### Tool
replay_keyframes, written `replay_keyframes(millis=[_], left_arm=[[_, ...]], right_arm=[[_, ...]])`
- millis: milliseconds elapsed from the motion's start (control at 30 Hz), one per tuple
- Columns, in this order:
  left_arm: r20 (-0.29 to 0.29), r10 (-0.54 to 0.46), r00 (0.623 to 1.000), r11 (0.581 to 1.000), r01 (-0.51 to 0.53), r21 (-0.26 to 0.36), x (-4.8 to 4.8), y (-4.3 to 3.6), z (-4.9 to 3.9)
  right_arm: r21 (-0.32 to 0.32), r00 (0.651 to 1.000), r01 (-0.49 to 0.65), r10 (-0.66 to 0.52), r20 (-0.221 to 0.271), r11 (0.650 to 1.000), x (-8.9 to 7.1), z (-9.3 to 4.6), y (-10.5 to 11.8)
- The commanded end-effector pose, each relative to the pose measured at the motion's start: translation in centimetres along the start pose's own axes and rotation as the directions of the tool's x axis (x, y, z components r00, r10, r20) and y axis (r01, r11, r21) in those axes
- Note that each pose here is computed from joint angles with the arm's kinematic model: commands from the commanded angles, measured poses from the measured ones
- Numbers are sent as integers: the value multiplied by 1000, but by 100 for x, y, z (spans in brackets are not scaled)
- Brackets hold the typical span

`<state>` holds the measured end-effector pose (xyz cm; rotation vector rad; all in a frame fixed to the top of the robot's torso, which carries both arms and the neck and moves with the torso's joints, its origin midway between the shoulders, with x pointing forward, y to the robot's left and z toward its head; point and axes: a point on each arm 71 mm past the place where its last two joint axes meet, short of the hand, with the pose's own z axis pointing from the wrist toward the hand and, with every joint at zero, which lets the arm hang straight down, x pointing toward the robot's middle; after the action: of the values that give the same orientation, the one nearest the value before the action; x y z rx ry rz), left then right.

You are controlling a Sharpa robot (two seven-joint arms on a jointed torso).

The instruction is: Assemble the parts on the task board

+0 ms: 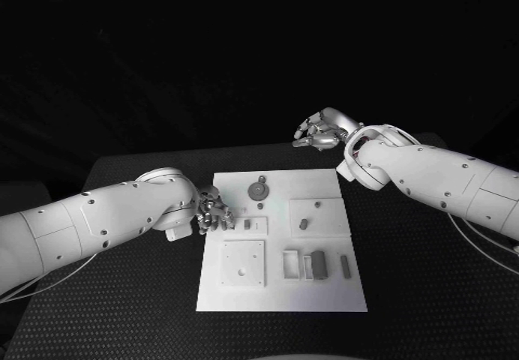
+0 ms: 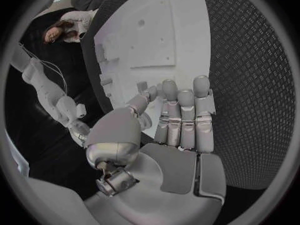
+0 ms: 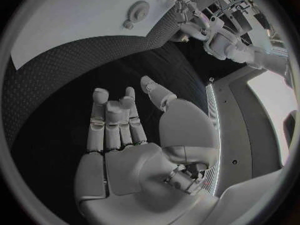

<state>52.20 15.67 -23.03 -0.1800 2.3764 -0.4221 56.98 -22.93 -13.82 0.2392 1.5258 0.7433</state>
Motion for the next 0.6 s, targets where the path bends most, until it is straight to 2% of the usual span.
replay_keyframes(millis=[33,600], left_arm=[[-4,33,999,999,-33,-33,14,9,11],[-6,85,996,996,-86,-24,53,-155,29]], right_arm=[[-13,1000,1,-1,-12,1000,14,0,15],[-13,1000,0,-1,-13,1000,20,5,20]])
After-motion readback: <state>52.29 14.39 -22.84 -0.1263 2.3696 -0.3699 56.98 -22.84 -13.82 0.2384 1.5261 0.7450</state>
